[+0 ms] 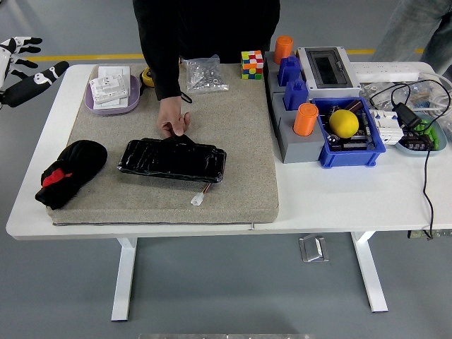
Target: Pick the rag up,wipe the panel,place it on the desk
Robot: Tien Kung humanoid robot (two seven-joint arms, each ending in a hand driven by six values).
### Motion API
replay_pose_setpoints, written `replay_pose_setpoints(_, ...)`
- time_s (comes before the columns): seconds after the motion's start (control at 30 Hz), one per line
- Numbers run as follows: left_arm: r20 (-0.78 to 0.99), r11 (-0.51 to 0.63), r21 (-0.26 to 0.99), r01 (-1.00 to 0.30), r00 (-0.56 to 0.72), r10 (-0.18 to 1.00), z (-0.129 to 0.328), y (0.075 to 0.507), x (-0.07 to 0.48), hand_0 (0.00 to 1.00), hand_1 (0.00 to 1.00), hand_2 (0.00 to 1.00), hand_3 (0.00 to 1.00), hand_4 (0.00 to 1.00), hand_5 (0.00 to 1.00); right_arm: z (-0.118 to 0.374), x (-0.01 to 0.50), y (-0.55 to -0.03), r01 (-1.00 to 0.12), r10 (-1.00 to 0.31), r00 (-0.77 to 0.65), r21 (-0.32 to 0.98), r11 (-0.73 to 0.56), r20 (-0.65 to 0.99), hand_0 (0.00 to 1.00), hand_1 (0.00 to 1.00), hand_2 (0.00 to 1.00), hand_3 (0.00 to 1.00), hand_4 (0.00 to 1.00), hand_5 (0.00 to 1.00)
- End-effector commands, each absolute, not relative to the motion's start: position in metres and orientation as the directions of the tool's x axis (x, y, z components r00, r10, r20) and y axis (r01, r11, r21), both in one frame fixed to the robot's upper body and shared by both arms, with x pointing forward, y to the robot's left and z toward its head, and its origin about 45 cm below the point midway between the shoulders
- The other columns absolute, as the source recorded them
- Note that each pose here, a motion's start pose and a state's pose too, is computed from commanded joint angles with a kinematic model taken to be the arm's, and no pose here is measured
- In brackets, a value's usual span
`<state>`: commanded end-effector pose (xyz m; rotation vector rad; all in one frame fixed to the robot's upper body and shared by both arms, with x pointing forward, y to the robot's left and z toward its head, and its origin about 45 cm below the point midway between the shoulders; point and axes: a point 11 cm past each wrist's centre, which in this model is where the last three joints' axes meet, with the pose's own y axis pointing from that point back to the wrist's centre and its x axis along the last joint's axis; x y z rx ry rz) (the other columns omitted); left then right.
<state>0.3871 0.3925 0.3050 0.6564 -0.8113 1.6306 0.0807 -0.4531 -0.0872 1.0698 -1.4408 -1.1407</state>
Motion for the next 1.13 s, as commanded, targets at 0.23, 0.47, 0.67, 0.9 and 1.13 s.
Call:
replay_pose_setpoints(0.23,0.776,-0.121,-0.165,-0.979,-0.205,0.597,0.3065,0.392,0.388,0.409,0.617,0.747,0.797,0.969,0.786,-0.0873,0.0793,-0.4535,-0.065,-0.976,-0.148,0.983,0.173,0.162,0.785,0.694,0.723,0.652,0.998,0.55)
replay_pose_setpoints(0.47,0.778,-0.116,-0.164,-0.98,-0.201,0.596,0.3071,0.3901,0.3895,0.409,0.618,0.747,0.796,0.961,0.778,-0.0862,0.0821,-0.4548,-0.072,-0.974,-0.156,0.982,0.175,0.162,0.785,0.695,0.723,0.652,0.998,0.549)
replay_pose_setpoints(0.67,0.777,-0.113,-0.165,-0.98,-0.2,0.596,0.3084,0.3886,0.3911,0.41,0.617,0.746,0.795,0.959,0.771,-0.085,0.0855,-0.4558,-0.079,-0.974,-0.16,0.981,0.176,0.161,0.785,0.695,0.723,0.651,0.998,0.548)
replay_pose_setpoints(0.9,0.775,-0.119,-0.161,-0.98,-0.2,0.599,0.3065,0.3899,0.3915,0.41,0.617,0.746,0.795,0.958,0.765,-0.0843,0.0868,-0.4567,-0.082,-0.973,-0.163,0.981,0.177,0.162,0.785,0.695,0.724,0.651,0.998,0.549)
replay_pose_setpoints(1.13,0.773,-0.119,-0.161,-0.98,-0.2,0.602,0.3067,0.3895,0.3925,0.409,0.617,0.744,0.794,0.953,0.764,-0.0839,0.0879,-0.4572,-0.085,-0.972,-0.17,0.98,0.178,0.162,0.785,0.695,0.723,0.651,0.998,0.549)
